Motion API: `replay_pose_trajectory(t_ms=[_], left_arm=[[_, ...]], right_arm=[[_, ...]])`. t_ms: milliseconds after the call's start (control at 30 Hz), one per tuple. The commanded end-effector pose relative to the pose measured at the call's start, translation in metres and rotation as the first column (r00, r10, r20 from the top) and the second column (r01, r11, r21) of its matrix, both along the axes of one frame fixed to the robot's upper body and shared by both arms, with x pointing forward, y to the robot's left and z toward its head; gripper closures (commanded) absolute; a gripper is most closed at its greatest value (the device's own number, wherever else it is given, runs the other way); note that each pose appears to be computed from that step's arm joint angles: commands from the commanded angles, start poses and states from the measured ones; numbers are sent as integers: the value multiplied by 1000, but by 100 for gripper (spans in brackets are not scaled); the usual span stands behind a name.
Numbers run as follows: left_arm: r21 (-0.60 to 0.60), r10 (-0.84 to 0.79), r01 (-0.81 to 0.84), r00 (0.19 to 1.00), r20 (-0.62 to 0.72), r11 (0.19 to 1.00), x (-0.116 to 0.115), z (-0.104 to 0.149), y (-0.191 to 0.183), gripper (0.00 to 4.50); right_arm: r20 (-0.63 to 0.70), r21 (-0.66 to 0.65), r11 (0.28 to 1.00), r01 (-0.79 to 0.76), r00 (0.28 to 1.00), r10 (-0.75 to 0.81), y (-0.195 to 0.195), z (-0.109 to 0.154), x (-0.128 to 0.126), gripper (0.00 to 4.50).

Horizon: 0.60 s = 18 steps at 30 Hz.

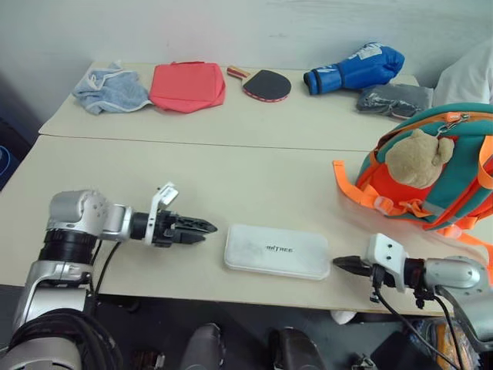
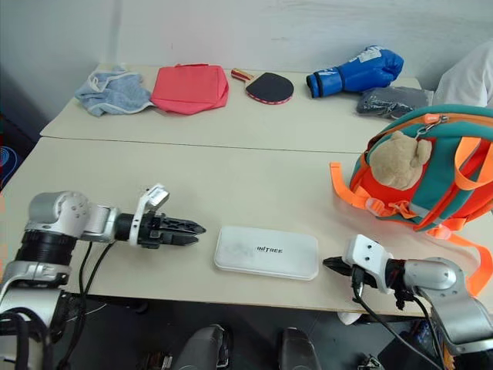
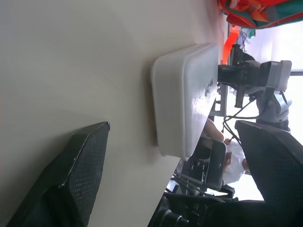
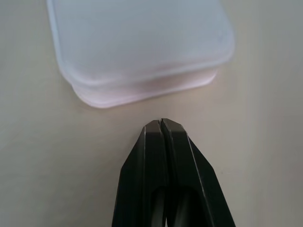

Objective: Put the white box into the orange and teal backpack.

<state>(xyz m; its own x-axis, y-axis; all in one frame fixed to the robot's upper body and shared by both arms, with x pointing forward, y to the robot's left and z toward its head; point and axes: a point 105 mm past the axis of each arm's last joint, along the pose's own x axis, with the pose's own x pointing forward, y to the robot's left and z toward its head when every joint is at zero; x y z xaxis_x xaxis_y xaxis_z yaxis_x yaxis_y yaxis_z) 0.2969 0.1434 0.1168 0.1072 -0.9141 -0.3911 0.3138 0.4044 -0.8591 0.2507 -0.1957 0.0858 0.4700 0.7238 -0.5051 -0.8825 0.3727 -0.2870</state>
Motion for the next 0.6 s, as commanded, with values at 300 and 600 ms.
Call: replay_pose_trajectory(t_ms=[300,600], left_arm=[[-121,-56,45,995,-85,992,-5,-5,-46,3],[-205,-71,57,995,-63,977,-9,11,-55,121]], right_arm=[[54,50,996,-69,996,67,31,4,14,450],[56,73,994,-76,996,72,42,6,18,450]])
